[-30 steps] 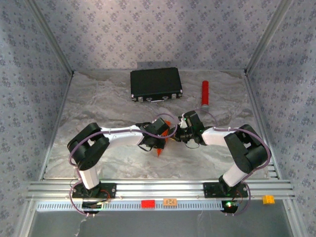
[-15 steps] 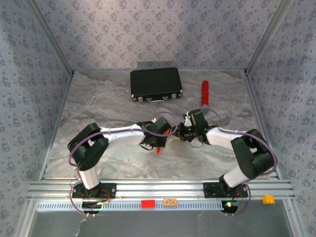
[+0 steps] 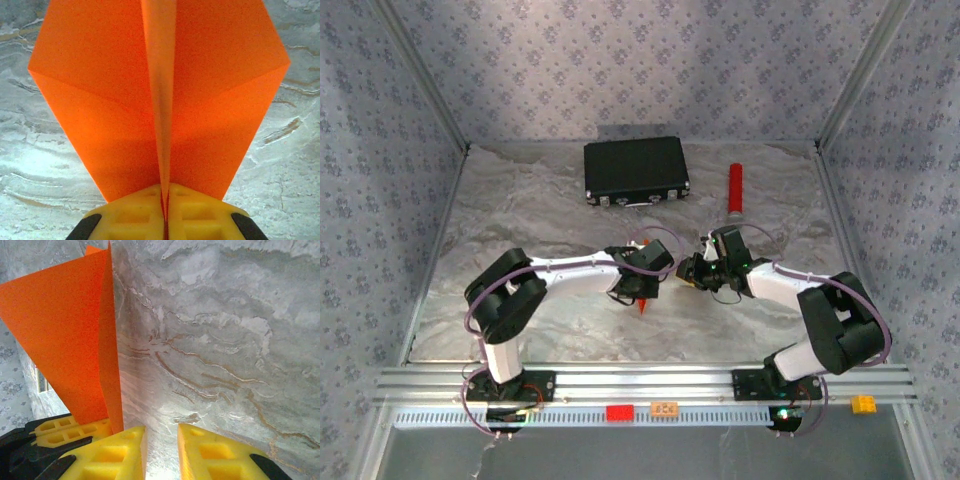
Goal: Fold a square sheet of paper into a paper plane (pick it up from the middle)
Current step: Turn over a paper plane at the center of the table.
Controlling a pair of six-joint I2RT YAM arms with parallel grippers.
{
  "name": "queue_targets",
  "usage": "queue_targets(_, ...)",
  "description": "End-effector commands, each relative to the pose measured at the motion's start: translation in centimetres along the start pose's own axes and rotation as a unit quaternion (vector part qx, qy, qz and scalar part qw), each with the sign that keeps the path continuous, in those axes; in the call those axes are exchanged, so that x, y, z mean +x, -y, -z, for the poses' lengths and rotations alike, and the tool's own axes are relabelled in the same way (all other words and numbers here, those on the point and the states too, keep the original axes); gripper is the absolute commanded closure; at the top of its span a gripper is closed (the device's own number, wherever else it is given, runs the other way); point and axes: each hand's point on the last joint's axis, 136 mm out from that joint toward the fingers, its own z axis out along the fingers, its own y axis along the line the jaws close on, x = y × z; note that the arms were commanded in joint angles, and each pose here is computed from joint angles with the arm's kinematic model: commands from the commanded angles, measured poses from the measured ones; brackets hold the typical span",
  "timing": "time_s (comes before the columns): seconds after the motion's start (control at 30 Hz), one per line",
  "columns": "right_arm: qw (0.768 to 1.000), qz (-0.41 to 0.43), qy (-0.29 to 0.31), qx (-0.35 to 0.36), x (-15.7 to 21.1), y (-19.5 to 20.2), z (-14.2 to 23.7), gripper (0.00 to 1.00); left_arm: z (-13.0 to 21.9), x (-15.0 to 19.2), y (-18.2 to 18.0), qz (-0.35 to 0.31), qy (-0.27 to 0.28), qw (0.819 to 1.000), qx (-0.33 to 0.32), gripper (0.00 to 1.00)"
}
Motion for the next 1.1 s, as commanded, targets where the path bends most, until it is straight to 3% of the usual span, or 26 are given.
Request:
queue_targets(0.0, 1.000, 0.004, 0.002, 0.007, 0.2, 0.4, 0.4, 0.75, 0.0, -0.3, 0.0, 0.006, 0.001, 1.000, -0.017, 0.91)
queue_targets(1.07, 1.000, -0.005, 0.002, 0.012, 0.3, 1.1, 0.4, 0.74, -1.9, 0.6, -1.0, -0.011, -0.023, 0.998, -0.056, 0.84)
